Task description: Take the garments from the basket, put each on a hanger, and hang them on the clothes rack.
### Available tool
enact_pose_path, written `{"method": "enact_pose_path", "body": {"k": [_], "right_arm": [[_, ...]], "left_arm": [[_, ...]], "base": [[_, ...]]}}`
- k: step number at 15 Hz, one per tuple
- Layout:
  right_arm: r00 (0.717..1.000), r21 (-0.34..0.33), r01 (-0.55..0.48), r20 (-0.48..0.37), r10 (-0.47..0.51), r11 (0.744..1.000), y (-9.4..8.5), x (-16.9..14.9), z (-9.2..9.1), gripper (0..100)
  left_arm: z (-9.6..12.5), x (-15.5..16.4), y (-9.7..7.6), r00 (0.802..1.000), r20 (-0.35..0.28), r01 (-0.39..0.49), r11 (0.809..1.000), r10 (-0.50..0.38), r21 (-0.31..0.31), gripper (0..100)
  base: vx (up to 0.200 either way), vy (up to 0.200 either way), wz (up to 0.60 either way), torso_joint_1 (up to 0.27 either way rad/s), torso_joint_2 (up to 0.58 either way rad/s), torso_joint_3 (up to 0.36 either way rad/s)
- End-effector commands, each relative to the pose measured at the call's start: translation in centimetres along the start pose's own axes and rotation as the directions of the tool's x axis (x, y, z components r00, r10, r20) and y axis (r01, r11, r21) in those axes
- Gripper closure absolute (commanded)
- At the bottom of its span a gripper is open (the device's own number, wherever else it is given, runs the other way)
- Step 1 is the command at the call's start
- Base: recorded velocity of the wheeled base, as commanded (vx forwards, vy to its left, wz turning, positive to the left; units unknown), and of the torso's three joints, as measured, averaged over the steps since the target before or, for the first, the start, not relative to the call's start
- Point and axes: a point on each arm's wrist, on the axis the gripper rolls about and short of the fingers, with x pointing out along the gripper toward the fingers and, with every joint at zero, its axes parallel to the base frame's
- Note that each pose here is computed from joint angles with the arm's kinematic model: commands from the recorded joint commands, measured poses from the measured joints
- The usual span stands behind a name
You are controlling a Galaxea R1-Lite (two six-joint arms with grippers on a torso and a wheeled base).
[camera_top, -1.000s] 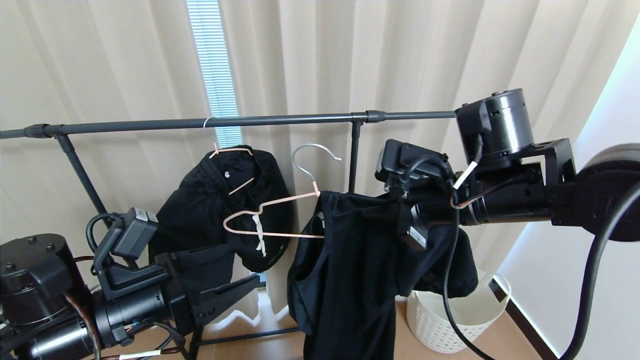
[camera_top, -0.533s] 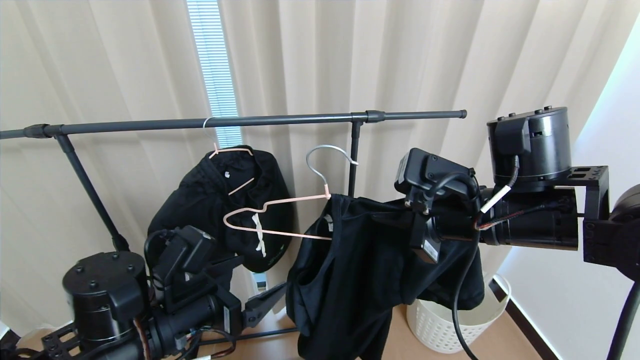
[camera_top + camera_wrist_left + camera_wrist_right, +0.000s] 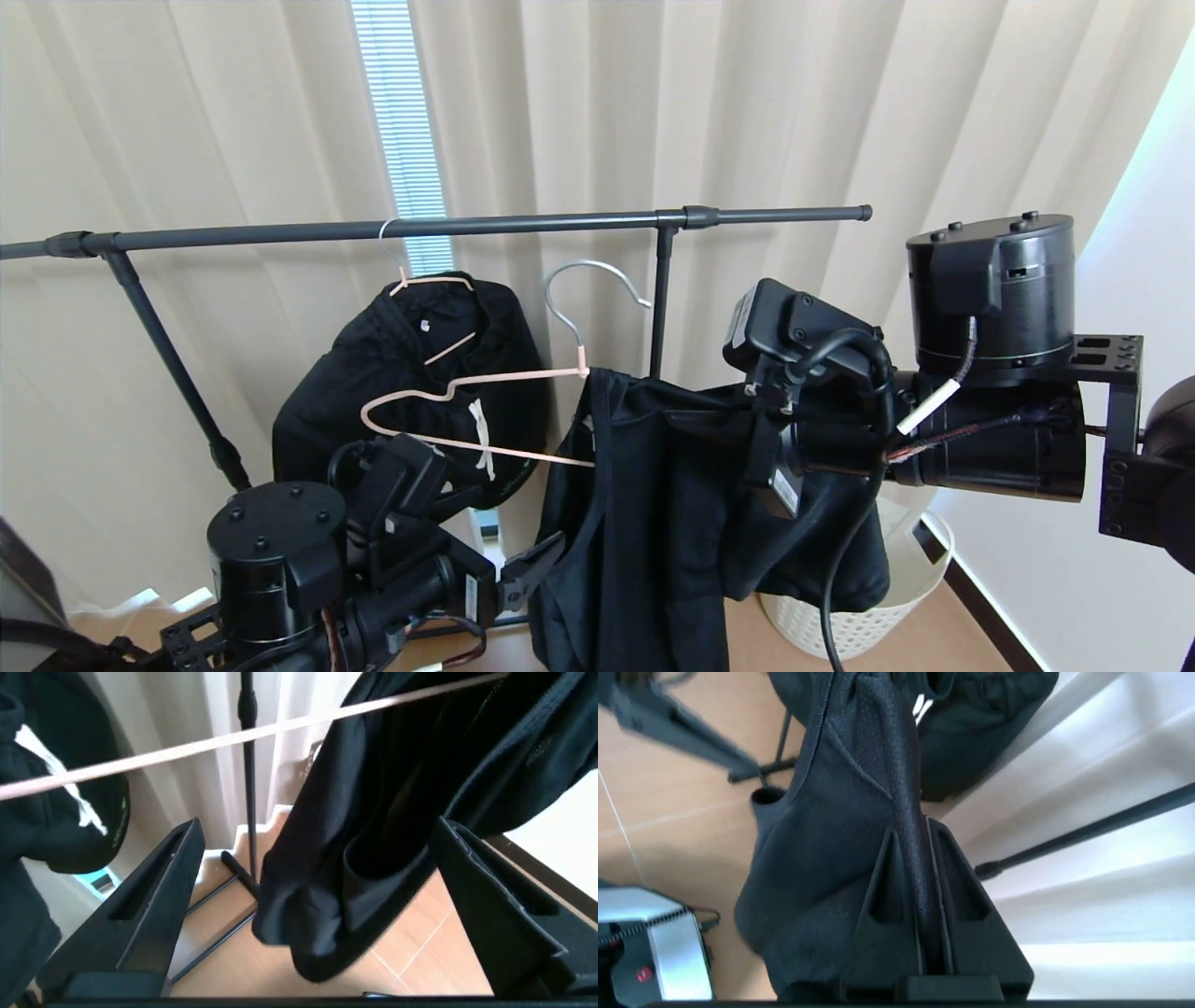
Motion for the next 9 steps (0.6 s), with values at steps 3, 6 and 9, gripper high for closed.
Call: {"method": "enact_pose_path", "body": {"k": [3, 6, 9], "right_arm": [[1.0, -0.007, -0.003, 0.007, 0.003, 1.0, 0.9, -0.1, 0.1, 100], [1.0, -0.011, 0.008, 0.027, -0.008, 1.0, 0.8, -0.8, 0.6, 100], [1.0, -0.004, 0.01, 0.028, -0.01, 1.0, 0.8, -0.8, 0.6, 100]], "left_arm": [[-1.1, 1.1, -0.4, 1.0, -0.007, -0.02, 1.0, 0.02, 0.007, 0], [-1.8, 1.2, -0.7, 1.0, -0.006, -0.024, 1.0, 0.024, 0.016, 0], [-1.9, 1.0, -0.9, 1.0, -0.014, -0.017, 1.0, 0.017, 0.02, 0]], "base": [[0.0, 0.0, 0.0, 0.0, 0.0, 0.0], [0.0, 0.0, 0.0, 0.0, 0.0, 0.0], [0.0, 0.0, 0.0, 0.0, 0.0, 0.0]]}}
